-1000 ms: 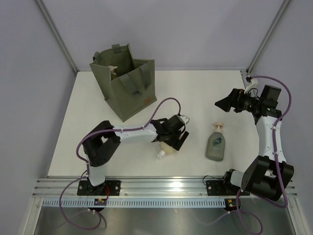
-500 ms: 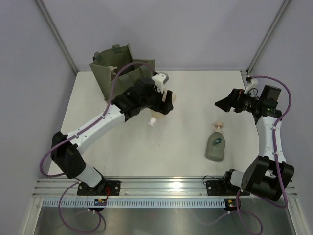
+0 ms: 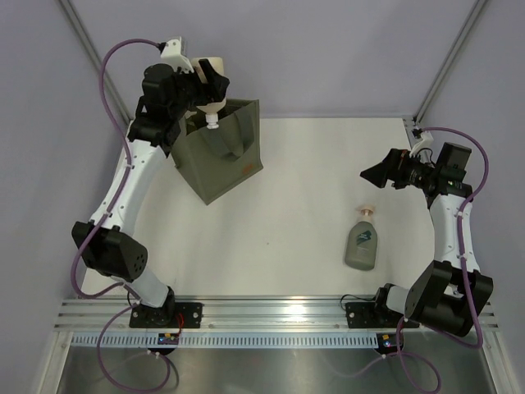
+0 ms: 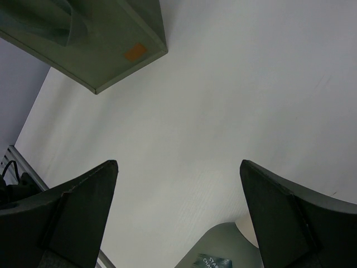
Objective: Place the personal care products into the canvas bag
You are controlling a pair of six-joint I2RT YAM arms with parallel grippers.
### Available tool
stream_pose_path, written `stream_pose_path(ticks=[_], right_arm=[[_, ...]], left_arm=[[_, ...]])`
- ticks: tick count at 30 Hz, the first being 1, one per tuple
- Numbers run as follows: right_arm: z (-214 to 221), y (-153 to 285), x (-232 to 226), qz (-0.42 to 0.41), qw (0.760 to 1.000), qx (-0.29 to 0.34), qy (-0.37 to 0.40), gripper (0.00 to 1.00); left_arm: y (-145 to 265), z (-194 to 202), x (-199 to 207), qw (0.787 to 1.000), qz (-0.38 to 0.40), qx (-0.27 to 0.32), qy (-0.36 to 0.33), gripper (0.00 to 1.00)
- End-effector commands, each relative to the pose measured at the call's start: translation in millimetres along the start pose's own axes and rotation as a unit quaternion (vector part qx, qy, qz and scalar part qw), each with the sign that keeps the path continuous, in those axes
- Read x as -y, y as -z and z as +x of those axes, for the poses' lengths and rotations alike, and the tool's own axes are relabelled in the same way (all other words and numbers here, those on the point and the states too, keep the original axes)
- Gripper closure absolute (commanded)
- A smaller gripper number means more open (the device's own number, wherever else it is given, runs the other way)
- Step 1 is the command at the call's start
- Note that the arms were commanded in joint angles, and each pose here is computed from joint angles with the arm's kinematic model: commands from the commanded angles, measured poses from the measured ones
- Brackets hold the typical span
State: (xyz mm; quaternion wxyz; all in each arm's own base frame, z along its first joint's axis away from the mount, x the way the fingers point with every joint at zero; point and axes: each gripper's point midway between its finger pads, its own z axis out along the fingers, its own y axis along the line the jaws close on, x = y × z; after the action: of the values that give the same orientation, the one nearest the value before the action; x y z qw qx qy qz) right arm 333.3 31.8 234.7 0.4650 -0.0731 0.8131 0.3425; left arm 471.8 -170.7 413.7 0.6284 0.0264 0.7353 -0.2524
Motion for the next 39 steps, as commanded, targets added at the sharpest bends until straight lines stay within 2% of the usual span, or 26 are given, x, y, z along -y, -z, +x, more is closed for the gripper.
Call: stream_pose_path(ticks=[1, 3, 4, 9, 13, 20, 22, 25, 28, 29, 30, 33, 36, 39], right_arm=[[-7.5, 0.5, -0.1, -0.006, 1.0, 0.01, 0.018, 0.01], [-6.7, 0.2, 0.4, -0.006, 1.0, 0.009, 0.017, 0.0], [-5.9, 0.0, 0.4, -0.007, 1.0, 0.008, 0.015, 0.0], [-5.2, -0.4, 0.2, -0.009, 1.0, 0.007, 0.013, 0.01], [-5.3, -0.5, 0.2, -0.01, 1.0, 0.006, 0.013, 0.0], [-3.1, 1.0, -6.3, -0.028, 0.999, 0.003, 0.029, 0.01], [-2.9, 1.8, -9.5, -0.034, 0.999, 0.004, 0.034, 0.0], [-1.4, 0.8, -8.9, -0.038, 0.999, 0.001, 0.034, 0.01], [-0.5, 0.3, -8.2, -0.039, 0.999, -0.001, 0.033, 0.0], [0.2, -0.1, -7.3, -0.039, 0.999, -0.002, 0.032, 0.0], [0.4, -0.1, -7.4, -0.039, 0.999, -0.002, 0.032, 0.0], [1.9, -0.7, -5.3, -0.036, 0.999, -0.005, 0.032, 0.0], [2.5, -0.7, -4.5, -0.035, 0.999, -0.006, 0.034, 0.0], [3.8, -1.0, -4.0, -0.035, 0.999, -0.008, 0.034, 0.0]], left_arm=[[-3.2, -99.7, 9.5, 0.985, 0.021, 0.173, -0.007, 1.0], [-18.9, -101.2, -9.1, 0.984, 0.003, 0.18, -0.008, 1.0], [-17.4, -117.3, -15.8, 0.98, -0.002, 0.197, -0.014, 1.0], [-36.4, -126.6, -45.9, 0.978, -0.016, 0.202, -0.038, 1.0], [-46.1, -108.1, -59.9, 0.982, -0.016, 0.178, -0.056, 1.0], [-48.2, -42.3, -66.7, 0.989, 0.018, 0.098, -0.105, 1.0], [-43.9, -27.5, -70.2, 0.989, 0.016, 0.082, -0.121, 0.97], [-38.9, -13.5, -74.1, 0.989, 0.015, 0.065, -0.132, 0.9], [-37.4, -3.6, -75.0, 0.99, 0.018, 0.053, -0.132, 0.78], [-38.1, 0.0, -76.1, 0.99, 0.018, 0.048, -0.13, 0.65], [-39.1, 3.2, -77.2, 0.991, 0.018, 0.044, -0.126, 0.57], [-39.6, 8.6, -80.8, 0.992, 0.01, 0.039, -0.117, 0.37], [-39.1, 10.1, -81.9, 0.993, 0.007, 0.036, -0.115, 0.25], [-37.7, 9.6, -81.2, 0.993, 0.007, 0.033, -0.117, 0.2]])
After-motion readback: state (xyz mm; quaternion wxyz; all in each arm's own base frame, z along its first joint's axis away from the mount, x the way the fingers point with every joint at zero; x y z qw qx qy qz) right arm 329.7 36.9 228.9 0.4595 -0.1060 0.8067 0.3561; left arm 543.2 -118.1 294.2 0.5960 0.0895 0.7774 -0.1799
